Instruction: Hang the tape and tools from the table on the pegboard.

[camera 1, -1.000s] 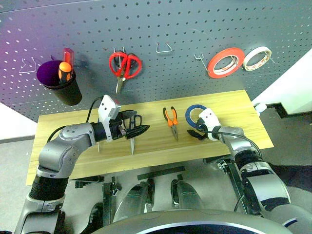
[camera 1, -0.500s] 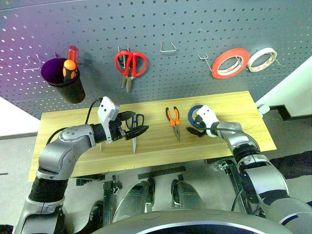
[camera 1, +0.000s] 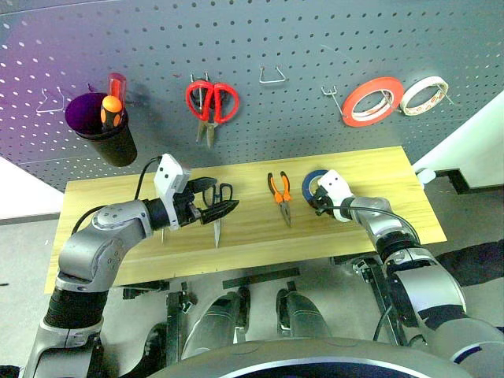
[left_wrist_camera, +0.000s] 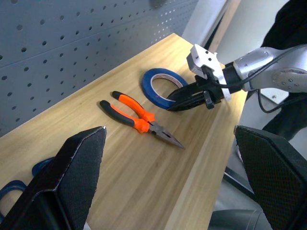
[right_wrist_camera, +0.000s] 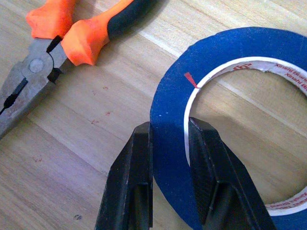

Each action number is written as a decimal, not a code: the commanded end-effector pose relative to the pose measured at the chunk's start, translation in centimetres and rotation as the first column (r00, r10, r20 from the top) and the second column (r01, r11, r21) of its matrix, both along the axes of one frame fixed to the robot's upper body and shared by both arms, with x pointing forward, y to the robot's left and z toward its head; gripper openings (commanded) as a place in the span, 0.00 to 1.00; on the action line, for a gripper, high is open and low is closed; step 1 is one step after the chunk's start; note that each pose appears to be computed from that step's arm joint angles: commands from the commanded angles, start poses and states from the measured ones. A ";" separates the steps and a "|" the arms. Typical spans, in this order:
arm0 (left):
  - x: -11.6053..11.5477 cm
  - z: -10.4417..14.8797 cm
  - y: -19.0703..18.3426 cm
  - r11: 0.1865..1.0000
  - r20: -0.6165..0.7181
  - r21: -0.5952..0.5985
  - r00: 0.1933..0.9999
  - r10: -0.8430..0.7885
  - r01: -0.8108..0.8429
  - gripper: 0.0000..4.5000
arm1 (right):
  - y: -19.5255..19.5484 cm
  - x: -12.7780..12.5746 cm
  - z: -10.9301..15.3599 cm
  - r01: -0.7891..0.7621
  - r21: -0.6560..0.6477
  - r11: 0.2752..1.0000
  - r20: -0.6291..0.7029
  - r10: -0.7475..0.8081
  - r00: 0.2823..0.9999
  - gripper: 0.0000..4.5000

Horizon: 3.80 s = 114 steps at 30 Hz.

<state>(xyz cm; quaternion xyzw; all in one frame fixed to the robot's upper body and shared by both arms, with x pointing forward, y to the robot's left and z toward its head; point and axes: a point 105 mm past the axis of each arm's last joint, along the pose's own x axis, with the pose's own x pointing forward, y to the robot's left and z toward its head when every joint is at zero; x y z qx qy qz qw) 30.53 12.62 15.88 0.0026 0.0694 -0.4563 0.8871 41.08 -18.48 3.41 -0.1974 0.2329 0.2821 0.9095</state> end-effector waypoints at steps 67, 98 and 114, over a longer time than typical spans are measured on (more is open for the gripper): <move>-0.5 4.9 -3.0 0.958 0.199 -0.096 0.948 -0.248 0.270 1.00 | -5.6 -3.1 10.5 0.198 0.608 0.769 0.219 -0.402 0.889 0.15; -0.7 4.6 -1.8 0.972 0.218 -0.131 0.962 -0.164 0.195 1.00 | -1.1 -5.7 17.7 -0.024 0.664 0.748 0.388 -0.317 0.865 0.15; -0.6 4.6 -2.0 0.970 0.218 -0.132 0.961 -0.170 0.202 1.00 | 2.6 -6.3 19.0 -0.121 0.674 0.729 0.409 -0.232 0.883 0.15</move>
